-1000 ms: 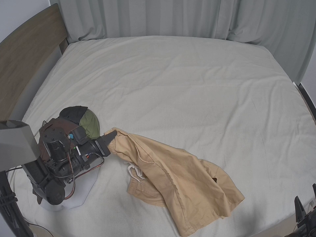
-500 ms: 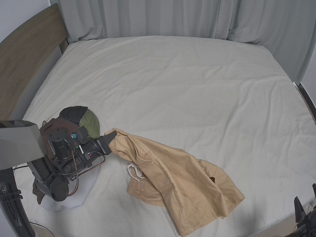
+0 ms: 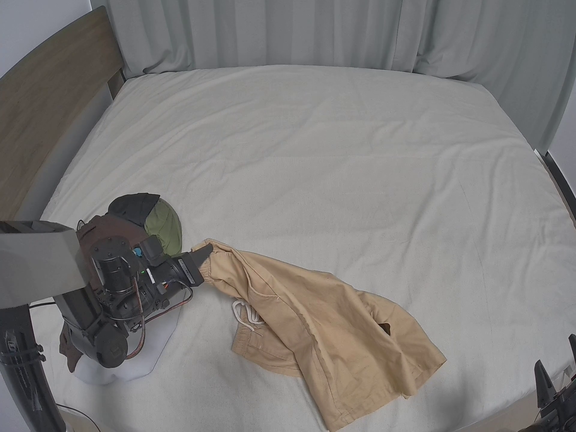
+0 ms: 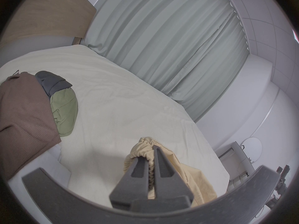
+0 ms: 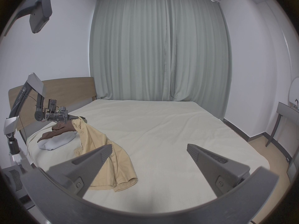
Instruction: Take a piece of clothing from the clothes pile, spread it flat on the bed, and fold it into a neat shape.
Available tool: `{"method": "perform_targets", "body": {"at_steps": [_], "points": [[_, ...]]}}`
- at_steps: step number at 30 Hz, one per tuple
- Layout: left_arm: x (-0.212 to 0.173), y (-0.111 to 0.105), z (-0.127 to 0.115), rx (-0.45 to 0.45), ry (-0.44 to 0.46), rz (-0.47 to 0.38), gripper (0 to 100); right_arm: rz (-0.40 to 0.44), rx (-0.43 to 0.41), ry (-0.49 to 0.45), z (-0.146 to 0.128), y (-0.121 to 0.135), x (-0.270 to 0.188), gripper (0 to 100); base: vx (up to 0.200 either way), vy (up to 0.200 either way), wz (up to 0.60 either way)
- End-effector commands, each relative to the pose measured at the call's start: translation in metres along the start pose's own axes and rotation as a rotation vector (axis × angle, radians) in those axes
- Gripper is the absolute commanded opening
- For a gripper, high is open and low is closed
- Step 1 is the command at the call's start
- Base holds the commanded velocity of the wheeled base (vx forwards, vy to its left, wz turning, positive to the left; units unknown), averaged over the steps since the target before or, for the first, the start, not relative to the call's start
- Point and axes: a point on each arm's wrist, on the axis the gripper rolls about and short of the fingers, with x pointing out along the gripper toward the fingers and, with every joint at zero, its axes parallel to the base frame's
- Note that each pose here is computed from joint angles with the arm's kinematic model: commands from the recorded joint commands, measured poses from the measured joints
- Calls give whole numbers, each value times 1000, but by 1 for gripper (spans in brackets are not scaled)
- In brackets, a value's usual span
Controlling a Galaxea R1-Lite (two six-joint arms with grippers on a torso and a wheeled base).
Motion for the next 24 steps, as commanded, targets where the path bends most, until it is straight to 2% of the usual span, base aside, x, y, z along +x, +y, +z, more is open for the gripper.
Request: {"method": "perform_targets", "body": {"at_steps": [1, 21, 22, 24], "points": [[-1, -1, 0, 1, -1, -2, 0, 3, -4, 2, -5, 0, 0, 100, 0, 0, 0], [-1, -1, -1, 0, 3, 0, 0, 19, -14, -3, -5, 1, 0, 100, 0, 0, 0], [-1, -2, 0, 1, 0, -2, 0, 18, -11, -48, 1, 1, -1, 100, 0, 0, 0], [-2, -2, 0, 2, 1, -1, 0, -6, -22, -292, 49, 0, -13, 100, 0, 0, 0]]}}
